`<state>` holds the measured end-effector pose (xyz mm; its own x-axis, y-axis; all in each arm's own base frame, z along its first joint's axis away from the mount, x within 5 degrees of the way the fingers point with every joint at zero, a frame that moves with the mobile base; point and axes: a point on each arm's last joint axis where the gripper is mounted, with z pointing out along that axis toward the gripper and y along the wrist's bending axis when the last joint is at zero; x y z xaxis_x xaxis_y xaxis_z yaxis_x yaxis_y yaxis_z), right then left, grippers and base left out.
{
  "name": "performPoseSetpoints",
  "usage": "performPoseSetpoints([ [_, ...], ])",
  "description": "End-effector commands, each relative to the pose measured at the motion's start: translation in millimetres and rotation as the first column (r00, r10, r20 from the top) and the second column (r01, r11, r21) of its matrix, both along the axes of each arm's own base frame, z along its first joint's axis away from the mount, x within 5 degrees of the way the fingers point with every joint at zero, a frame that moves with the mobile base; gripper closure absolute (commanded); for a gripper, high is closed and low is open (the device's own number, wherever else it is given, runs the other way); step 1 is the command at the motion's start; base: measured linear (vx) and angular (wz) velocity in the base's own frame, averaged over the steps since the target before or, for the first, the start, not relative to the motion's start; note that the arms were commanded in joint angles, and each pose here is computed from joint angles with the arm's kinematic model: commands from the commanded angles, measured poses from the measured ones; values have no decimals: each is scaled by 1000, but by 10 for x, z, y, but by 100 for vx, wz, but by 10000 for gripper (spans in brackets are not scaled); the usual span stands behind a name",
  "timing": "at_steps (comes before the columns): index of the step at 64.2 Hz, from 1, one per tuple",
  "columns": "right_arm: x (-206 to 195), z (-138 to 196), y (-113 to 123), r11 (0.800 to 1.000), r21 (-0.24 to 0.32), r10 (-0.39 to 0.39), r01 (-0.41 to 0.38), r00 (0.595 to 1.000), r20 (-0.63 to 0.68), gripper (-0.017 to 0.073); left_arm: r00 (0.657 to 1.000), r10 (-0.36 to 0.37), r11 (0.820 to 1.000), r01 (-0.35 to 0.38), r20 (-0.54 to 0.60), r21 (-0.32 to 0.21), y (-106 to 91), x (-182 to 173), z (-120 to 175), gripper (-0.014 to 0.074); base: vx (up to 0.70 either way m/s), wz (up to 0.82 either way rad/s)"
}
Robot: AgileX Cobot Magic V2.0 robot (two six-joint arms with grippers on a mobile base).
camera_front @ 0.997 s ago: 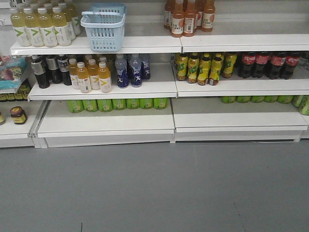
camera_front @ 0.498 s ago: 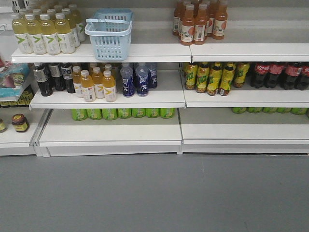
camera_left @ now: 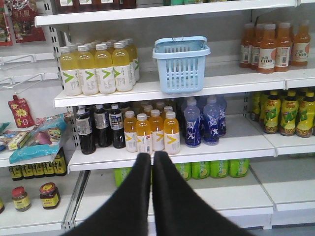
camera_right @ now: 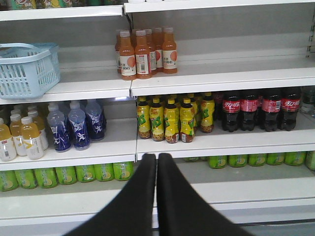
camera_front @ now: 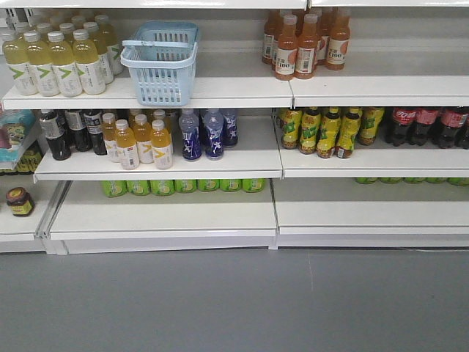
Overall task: Place coke in basket with both arms
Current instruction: 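Drive the base toward the shelf holding the light-blue basket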
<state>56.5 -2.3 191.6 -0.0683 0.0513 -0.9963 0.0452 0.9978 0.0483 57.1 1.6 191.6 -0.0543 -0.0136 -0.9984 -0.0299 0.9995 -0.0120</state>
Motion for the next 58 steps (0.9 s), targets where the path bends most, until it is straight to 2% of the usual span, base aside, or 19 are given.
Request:
performPoseSetpoints([
  [1, -6, 42, -3, 1000, -15, -5, 6, 996, 84, 568, 995, 4, 1000, -2, 99, -22, 2, -15, 86, 601, 15, 0],
  [58, -6, 42, -3, 1000, -15, -5, 6, 996, 84, 568, 995, 4, 1000, -2, 99, -22, 2, -15, 86, 601, 18, 0],
])
